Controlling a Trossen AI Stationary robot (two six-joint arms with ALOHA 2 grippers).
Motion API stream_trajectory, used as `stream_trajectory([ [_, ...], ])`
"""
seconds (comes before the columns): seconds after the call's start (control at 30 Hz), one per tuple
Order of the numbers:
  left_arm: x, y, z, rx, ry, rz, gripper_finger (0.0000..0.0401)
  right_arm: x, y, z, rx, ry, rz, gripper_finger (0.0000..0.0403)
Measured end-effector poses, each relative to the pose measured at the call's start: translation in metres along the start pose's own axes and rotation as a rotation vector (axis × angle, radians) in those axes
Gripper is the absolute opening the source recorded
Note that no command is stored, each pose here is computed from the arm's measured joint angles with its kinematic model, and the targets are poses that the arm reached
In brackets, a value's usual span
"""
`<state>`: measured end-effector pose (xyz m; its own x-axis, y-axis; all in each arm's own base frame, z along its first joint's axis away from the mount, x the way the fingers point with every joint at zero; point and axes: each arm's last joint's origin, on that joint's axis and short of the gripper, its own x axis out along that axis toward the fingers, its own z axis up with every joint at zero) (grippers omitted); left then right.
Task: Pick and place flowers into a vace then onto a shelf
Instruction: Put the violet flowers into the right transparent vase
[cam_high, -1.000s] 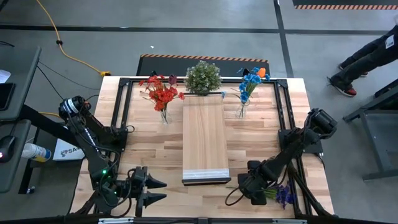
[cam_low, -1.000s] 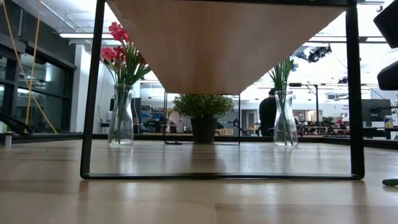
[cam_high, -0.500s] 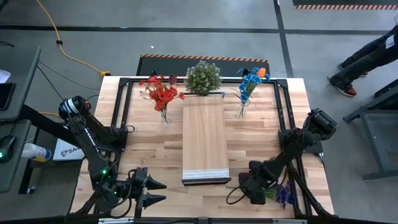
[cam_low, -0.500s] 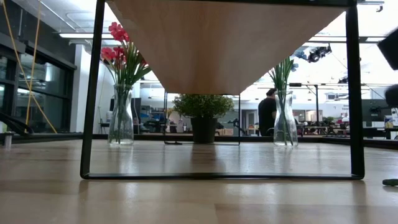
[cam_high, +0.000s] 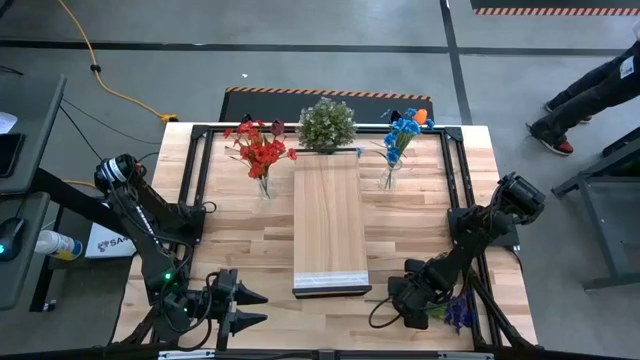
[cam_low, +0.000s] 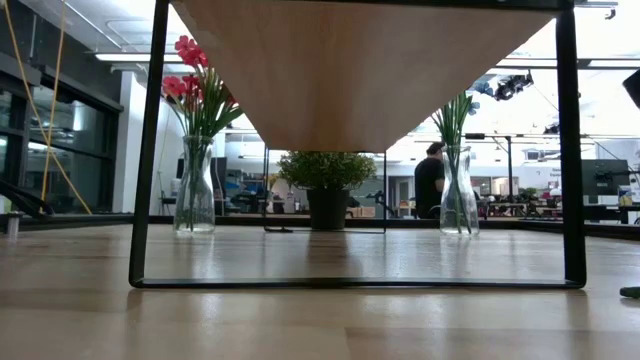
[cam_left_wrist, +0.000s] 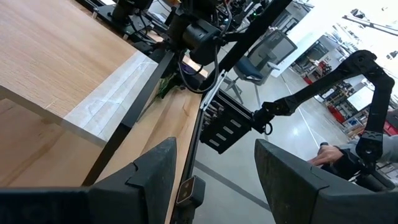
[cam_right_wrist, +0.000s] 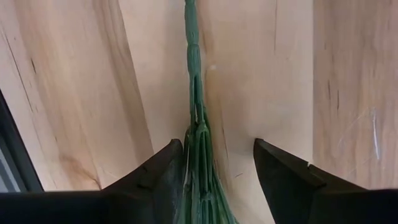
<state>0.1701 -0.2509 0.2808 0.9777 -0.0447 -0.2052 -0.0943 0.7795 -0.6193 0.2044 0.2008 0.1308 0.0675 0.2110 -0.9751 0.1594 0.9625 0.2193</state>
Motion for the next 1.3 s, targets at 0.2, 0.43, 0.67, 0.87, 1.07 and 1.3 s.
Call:
stream_trajectory([
  [0.2, 0.0000, 0.0000, 0.0000, 0.000, 0.000, 0.000, 0.0250, 0.0005, -0.0016, -0.0010, 0.002, 0.010, -0.015, 0.0145],
  [0.43, 0.0000, 0.0010, -0.0007, 0.012, 0.004, 0.007, 0.0250, 0.0009, -0.0031, -0.0023, 0.007, 0.026, -0.028, 0.0077],
  [0.67, 0.0001, 0.0014, -0.0008, 0.015, 0.005, 0.009, 0.0250, 0.0008, -0.0035, -0.0030, 0.051, 0.036, -0.030, 0.0010],
  [0.87, 0.0001, 0.0014, -0.0008, 0.015, 0.005, 0.009, 0.0250, 0.0006, -0.0061, -0.0050, 0.121, 0.056, -0.058, 0.0023],
  [1.07, 0.0001, 0.0014, -0.0008, 0.015, 0.005, 0.009, 0.0250, -0.0001, -0.0068, -0.0058, 0.176, 0.064, -0.064, 0.0009],
  [1.3, 0.0001, 0.0015, -0.0008, 0.017, 0.006, 0.010, 0.0250, -0.0031, -0.0078, -0.0077, 0.230, 0.085, -0.062, 0.0007],
])
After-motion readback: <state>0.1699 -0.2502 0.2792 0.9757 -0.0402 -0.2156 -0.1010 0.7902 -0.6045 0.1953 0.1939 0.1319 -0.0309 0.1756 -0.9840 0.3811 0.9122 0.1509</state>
